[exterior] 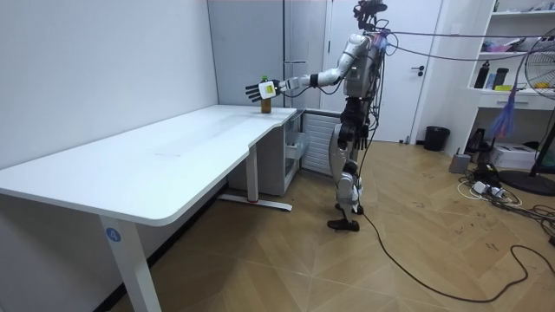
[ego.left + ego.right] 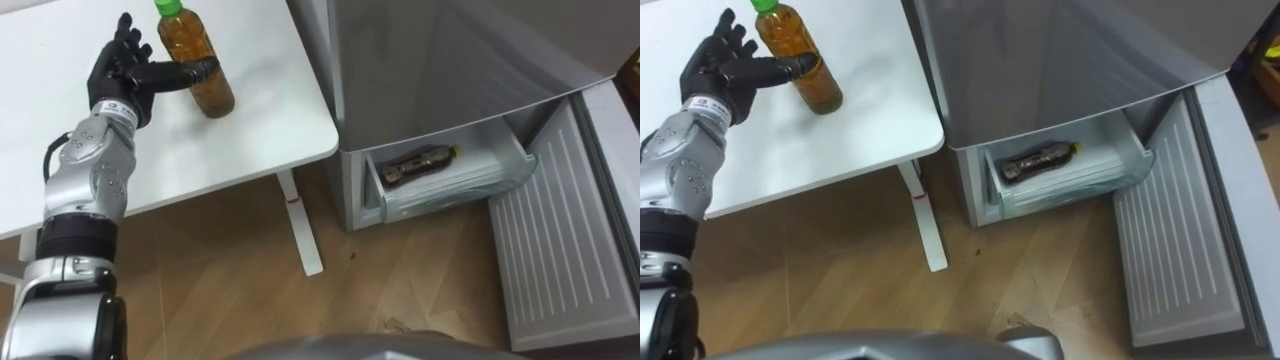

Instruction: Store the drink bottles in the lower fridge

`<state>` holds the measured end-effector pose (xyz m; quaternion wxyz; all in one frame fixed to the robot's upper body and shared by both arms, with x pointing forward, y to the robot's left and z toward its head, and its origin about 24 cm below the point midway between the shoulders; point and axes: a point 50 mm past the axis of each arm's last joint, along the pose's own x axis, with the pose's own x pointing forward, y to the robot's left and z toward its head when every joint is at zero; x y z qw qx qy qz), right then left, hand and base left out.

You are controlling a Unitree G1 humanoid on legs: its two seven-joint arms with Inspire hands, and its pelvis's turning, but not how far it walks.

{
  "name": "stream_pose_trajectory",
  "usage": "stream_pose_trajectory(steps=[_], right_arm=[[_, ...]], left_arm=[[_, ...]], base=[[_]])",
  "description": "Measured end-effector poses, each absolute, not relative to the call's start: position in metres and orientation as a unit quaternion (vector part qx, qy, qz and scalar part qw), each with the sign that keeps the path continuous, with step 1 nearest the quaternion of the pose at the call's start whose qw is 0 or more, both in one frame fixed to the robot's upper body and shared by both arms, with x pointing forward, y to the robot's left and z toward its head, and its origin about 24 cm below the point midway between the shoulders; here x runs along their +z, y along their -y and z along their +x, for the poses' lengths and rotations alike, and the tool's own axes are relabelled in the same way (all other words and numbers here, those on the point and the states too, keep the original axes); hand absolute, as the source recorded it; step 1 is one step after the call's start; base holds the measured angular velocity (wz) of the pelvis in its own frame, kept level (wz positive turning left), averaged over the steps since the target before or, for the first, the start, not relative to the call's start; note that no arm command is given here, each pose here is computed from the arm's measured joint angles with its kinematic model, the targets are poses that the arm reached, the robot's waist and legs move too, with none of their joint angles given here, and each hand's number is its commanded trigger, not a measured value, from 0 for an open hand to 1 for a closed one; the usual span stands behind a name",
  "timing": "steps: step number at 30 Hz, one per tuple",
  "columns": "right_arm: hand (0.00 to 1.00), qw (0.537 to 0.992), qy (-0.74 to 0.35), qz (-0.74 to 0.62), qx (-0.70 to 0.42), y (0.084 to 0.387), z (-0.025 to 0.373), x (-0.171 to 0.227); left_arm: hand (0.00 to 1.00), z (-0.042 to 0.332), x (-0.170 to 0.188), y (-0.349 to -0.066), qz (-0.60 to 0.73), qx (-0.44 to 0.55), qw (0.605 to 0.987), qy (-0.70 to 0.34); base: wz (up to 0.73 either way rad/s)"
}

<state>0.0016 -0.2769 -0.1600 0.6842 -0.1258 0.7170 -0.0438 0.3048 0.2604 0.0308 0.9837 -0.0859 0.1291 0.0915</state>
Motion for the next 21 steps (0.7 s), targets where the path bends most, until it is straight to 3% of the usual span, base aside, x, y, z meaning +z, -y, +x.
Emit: stream_pose_trajectory(steps=[21], right_arm=[[0.00,0.683,-0.717,-0.130,-0.049,0.2774,0.0029,-0.1600]], left_arm=[[0.00,0.3147,0.0416,-0.2551,-0.077,0.077,0.987,-0.116]], base=[[0.00]])
